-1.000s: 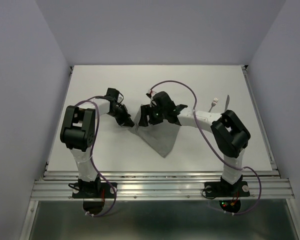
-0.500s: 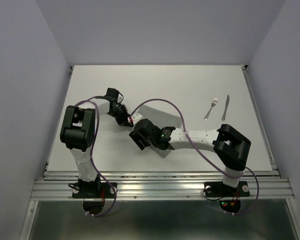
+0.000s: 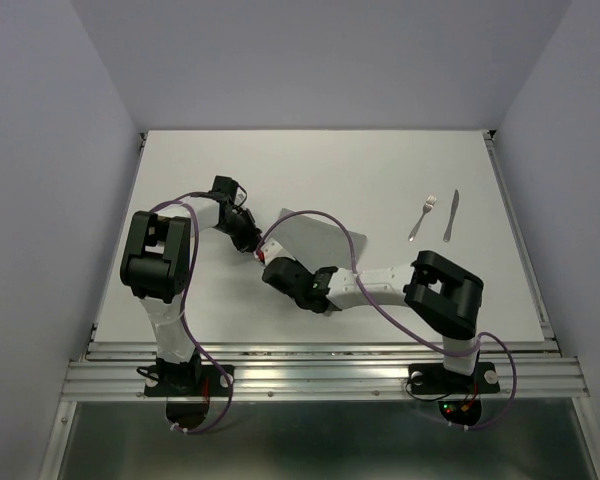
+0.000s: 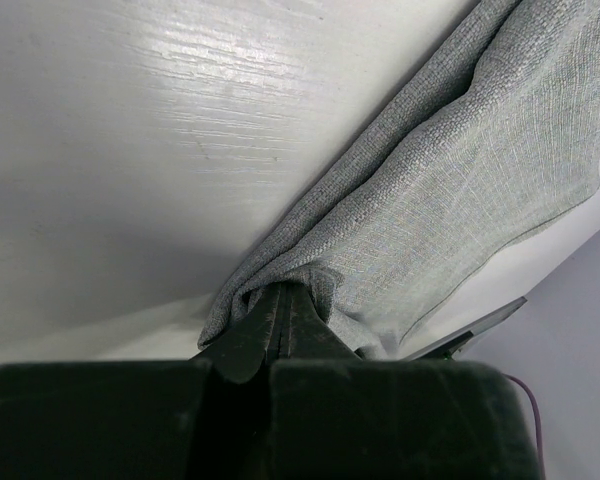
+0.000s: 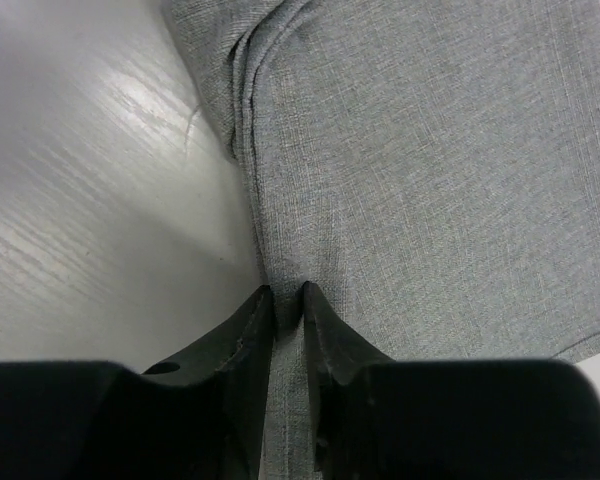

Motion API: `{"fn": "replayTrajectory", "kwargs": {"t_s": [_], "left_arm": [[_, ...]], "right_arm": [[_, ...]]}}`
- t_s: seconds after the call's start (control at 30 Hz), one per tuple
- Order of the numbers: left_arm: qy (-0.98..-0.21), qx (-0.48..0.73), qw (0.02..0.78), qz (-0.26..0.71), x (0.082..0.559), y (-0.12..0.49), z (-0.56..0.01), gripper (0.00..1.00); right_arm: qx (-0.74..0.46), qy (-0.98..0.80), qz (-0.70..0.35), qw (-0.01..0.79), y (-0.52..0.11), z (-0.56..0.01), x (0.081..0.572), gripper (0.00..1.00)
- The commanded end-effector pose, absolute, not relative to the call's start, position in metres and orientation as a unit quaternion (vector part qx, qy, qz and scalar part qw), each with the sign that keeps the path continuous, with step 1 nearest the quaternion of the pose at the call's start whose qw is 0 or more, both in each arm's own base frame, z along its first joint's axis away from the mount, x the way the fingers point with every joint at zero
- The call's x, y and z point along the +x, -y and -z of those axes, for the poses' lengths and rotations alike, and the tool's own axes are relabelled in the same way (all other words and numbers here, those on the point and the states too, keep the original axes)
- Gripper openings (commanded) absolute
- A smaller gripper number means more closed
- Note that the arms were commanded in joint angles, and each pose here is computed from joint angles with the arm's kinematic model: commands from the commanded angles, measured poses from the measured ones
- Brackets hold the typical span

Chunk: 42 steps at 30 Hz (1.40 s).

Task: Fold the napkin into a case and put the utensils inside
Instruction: Fold the 2/3-rectangle-folded napkin at the center of the board.

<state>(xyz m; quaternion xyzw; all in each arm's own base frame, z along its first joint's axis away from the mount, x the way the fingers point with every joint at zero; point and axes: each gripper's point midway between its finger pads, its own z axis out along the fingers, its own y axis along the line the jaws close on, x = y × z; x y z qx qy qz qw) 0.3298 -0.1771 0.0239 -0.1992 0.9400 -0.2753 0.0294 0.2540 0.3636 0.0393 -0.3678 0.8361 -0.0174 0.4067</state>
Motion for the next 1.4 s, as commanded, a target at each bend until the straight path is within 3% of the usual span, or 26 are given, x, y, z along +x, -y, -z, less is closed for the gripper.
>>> {"fn": "replayTrajectory", "kwargs": {"t_s": [0.0, 0.17, 0.57, 0.83, 1.03, 1.37], "left_arm": [[-0.954, -0.2, 0.003, 0.225, 0.311, 0.161, 0.002, 0.0], [-0.954, -0.196, 0.003, 0.225, 0.312, 0.162, 0.002, 0.0], [-0.956, -0.189, 0.003, 0.223, 0.312, 0.161, 0.002, 0.0], [-0.957, -0.188, 0.002, 0.223, 0.312, 0.161, 0.003, 0.0], [-0.957, -0.186, 0.003, 0.221, 0.311, 0.16, 0.003, 0.0], [-0.958, -0.186, 0.0, 0.22, 0.309, 0.159, 0.004, 0.0]], "right_arm": [[-0.342, -0.828, 0.039, 0.443, -0.36, -0.051, 0.264, 0.22], [-0.346, -0.825, 0.012, 0.447, -0.367, -0.062, 0.261, 0.01], [-0.326, -0.843, -0.079, 0.42, -0.375, -0.076, 0.263, 0.01], [-0.307, -0.852, -0.069, 0.419, -0.364, -0.072, 0.284, 0.01], [-0.287, -0.861, -0.068, 0.415, -0.358, -0.07, 0.296, 0.28], [-0.247, -0.882, -0.096, 0.389, -0.339, -0.071, 0.305, 0.33]]}}
